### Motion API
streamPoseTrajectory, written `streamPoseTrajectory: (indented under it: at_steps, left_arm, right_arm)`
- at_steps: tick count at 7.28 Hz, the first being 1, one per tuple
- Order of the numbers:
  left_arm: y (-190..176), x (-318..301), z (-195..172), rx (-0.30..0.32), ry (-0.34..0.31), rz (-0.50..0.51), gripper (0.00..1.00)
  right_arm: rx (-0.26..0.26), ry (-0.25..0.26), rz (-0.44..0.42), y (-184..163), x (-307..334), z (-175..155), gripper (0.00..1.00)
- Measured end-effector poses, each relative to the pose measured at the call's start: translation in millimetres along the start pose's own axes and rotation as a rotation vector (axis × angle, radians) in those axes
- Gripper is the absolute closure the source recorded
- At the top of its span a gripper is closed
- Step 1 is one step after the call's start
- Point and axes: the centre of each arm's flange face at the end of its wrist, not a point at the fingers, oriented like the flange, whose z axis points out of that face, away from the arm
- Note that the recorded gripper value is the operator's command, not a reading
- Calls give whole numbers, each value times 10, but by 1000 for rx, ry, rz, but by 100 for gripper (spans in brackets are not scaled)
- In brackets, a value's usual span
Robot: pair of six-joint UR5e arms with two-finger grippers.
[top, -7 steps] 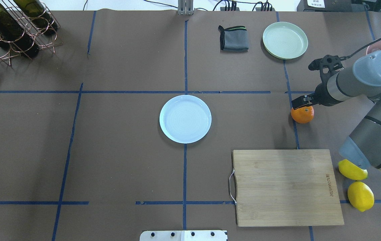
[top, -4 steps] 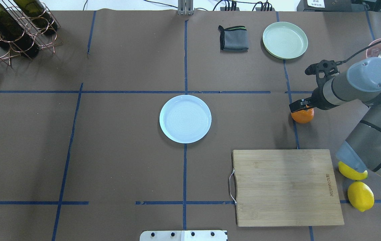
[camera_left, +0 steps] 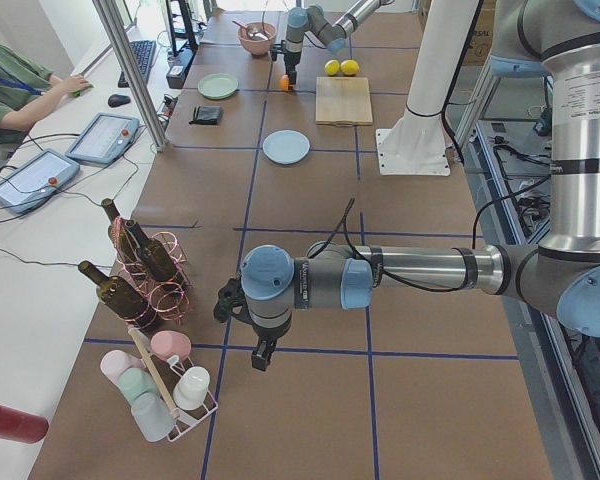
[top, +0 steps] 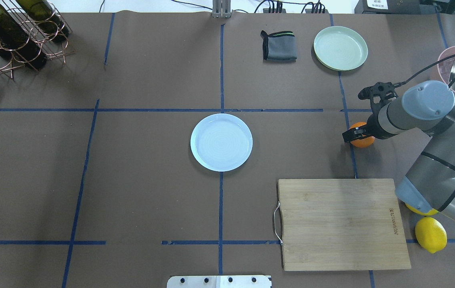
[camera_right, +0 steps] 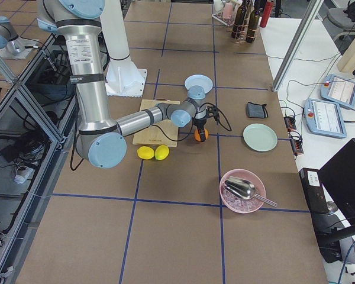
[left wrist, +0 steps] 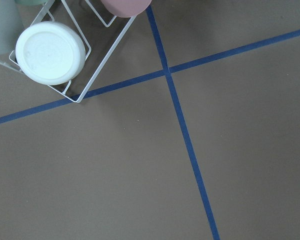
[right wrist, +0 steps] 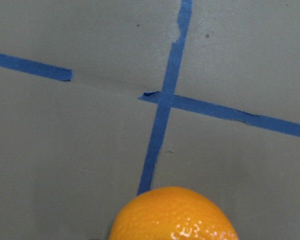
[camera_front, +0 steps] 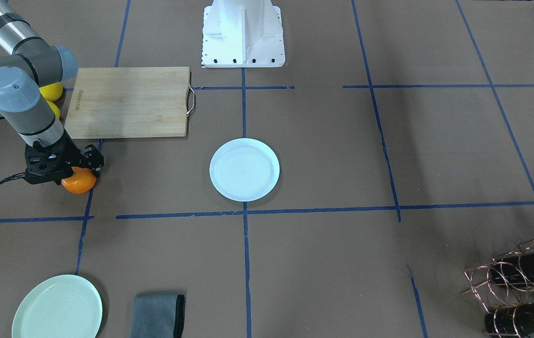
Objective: Pick orange to plate
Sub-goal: 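Close the right gripper on the orange and lift it, then carry the orange with the right gripper over the white plate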
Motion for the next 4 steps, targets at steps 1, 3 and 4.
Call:
streamPoseTrajectory:
  at_steps: [1,3,4]
  left_arm:
    - [-1,2,-2,0,0,1,0]
    - [-2,3,-4,1,0,1,0]
    - [-2,2,-5,1,-1,1,0]
  right_arm:
    - [1,-4,-5,-22,-57,10,84]
    - [19,-25,-15,-117,-213,-69,95]
    - [43,-54,1,-262,-457,-210,92]
